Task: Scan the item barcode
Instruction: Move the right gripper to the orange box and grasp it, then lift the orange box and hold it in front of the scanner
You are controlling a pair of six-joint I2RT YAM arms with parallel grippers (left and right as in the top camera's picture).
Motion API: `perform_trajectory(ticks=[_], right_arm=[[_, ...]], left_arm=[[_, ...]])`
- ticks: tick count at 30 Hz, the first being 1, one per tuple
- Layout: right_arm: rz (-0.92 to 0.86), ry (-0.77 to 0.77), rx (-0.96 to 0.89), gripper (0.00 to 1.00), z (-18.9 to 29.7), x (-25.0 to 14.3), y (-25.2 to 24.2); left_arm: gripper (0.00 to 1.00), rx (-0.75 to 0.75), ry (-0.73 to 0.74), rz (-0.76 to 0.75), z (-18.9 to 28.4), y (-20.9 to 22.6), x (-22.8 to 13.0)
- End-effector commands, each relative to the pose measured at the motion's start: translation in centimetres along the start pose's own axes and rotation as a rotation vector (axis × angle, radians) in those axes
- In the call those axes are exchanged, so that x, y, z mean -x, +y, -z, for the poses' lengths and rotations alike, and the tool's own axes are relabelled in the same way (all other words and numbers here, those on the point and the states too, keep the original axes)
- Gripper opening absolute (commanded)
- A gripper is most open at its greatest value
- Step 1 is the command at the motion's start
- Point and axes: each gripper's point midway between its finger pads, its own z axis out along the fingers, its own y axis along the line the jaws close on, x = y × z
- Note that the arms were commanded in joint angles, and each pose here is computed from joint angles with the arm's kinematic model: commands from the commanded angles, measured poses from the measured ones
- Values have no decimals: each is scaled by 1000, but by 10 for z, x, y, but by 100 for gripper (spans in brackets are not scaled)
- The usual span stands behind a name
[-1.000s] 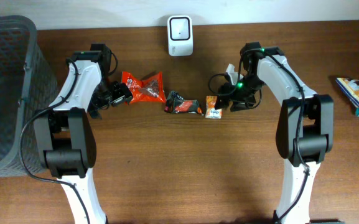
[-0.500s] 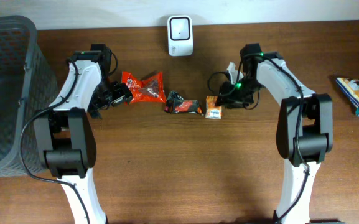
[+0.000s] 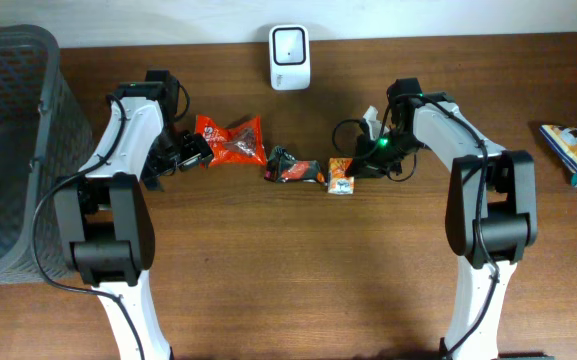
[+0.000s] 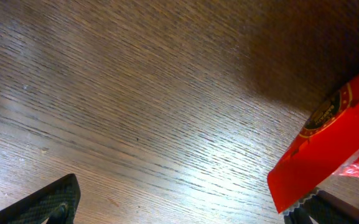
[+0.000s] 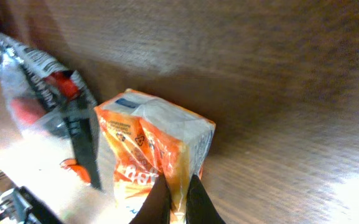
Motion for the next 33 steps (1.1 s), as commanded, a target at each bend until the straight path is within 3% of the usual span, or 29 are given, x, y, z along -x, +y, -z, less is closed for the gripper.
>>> perform_trajectory(ticks=[1,6,11,25,33], right_arm=[[-15,4,160,4,8,-1,18],[74,-83,576,4,58,11,57],[141,-149,749,4,88,12,67],[612,-267,802,4,76,-3,104],[692,-288,818,4,72,-2,116]], left_arm=[[99,15,5,13,-3,4,0],[99,15,5,13,-3,4,0],[99,14,4,13,-3,4,0],[99,15,5,13,-3,4,0],[99,15,5,13,-3,4,0]])
